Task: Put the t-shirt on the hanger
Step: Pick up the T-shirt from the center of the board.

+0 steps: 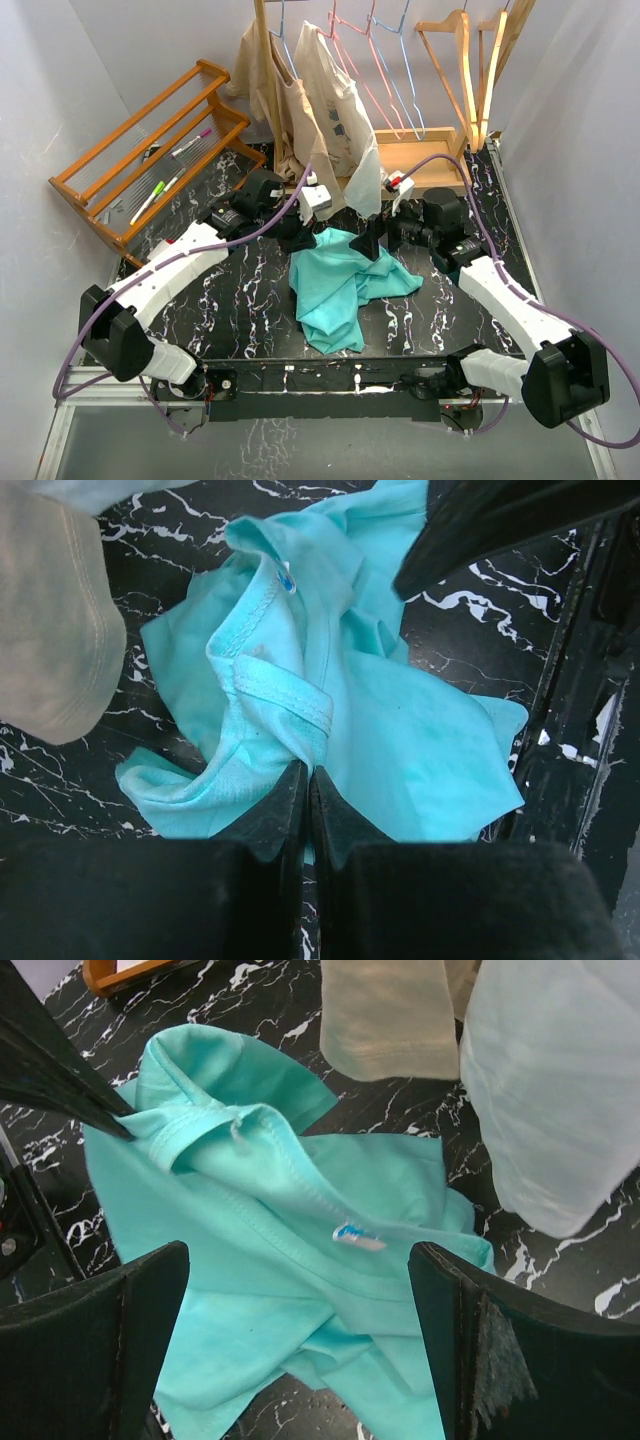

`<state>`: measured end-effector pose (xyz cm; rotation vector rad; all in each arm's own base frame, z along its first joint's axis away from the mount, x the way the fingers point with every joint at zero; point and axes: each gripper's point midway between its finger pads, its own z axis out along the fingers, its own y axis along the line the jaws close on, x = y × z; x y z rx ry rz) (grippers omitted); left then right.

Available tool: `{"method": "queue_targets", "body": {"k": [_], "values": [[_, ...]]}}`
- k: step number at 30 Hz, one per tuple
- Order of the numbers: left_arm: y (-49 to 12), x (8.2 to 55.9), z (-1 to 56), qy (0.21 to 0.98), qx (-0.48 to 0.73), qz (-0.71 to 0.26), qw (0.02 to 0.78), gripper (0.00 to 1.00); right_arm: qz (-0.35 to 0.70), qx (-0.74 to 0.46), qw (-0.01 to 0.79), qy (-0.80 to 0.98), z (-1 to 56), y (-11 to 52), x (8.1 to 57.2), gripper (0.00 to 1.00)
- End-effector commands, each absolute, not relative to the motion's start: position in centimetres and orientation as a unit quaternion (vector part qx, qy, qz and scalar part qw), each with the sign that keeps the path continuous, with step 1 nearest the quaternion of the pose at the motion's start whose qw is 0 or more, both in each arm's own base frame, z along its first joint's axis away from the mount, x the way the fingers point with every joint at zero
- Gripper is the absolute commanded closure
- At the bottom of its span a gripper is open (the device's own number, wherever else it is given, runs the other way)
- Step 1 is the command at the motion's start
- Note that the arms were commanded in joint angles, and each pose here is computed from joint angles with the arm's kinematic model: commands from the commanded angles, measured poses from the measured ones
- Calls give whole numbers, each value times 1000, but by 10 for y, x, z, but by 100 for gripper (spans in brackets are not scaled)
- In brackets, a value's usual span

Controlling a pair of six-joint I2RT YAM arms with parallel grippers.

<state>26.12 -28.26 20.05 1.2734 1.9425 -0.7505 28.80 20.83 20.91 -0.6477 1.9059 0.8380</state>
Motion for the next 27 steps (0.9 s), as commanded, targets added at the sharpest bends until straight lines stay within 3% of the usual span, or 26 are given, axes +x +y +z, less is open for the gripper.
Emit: {"method": "queue_targets", "body": {"k": [1,17,19,21,22,24,25,27], "values": [[-284,243,228,718,514,-309,354,100,338,-316,521,717,236,225,304,4],[-280,238,231,701,530,-297,374,100,427,-413,469,653,217,270,299,6],[-280,237,232,700,529,-299,376,100,429,-415,462,656,211,273,300,14],[-281,236,233,698,528,-303,377,100,435,-416,452,658,208,278,300,31],[-282,235,233,698,528,-306,376,100,438,-417,446,659,206,280,298,43],[-283,233,233,697,526,-312,375,100,435,-418,442,664,202,285,297,78],[-283,232,232,697,525,-315,373,100,431,-418,444,666,201,286,297,89],[-283,229,230,700,521,-320,369,100,425,-419,444,669,198,286,293,92]]}}
